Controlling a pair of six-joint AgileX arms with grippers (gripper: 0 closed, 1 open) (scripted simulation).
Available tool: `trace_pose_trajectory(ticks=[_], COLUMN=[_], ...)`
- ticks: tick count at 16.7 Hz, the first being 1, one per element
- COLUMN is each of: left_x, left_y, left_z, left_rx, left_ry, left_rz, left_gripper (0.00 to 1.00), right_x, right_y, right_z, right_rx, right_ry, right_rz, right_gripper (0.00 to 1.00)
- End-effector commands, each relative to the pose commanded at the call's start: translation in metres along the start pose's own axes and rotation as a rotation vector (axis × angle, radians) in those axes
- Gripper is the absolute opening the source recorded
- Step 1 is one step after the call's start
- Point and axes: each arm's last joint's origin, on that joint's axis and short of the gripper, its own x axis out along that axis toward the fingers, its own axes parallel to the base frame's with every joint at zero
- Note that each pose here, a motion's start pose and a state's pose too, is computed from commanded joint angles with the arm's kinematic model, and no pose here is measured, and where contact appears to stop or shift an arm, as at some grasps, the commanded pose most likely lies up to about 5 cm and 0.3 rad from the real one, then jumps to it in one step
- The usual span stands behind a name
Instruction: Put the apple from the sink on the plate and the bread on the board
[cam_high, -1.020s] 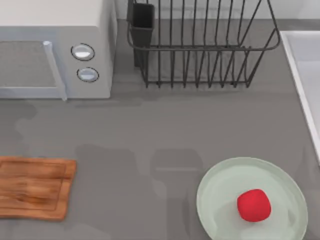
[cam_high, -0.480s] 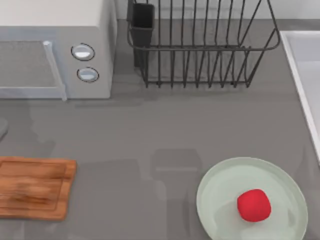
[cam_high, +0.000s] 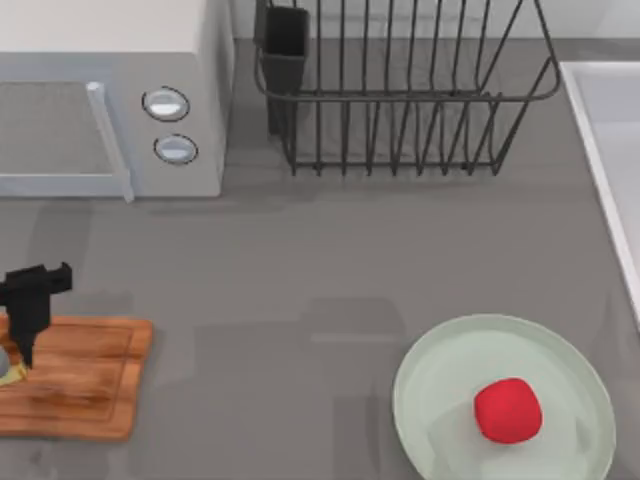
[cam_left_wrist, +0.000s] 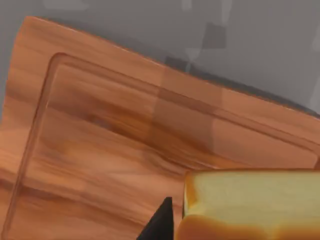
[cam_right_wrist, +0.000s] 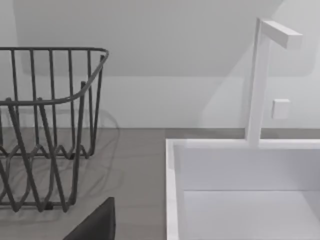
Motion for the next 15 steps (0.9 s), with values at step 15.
trace_pose_trajectory(ticks=[15], left_x=[0.002], left_y=[0.014], left_z=[-0.005], left_rx=[0.279], left_ry=[0.114], left_rz=[-0.024], left_gripper=[0.00], right_x=[0.000], right_y=[0.000], right_z=[0.000], right_rx=[0.000], right_ry=[0.000], right_rz=[0.000], right_gripper=[1.00])
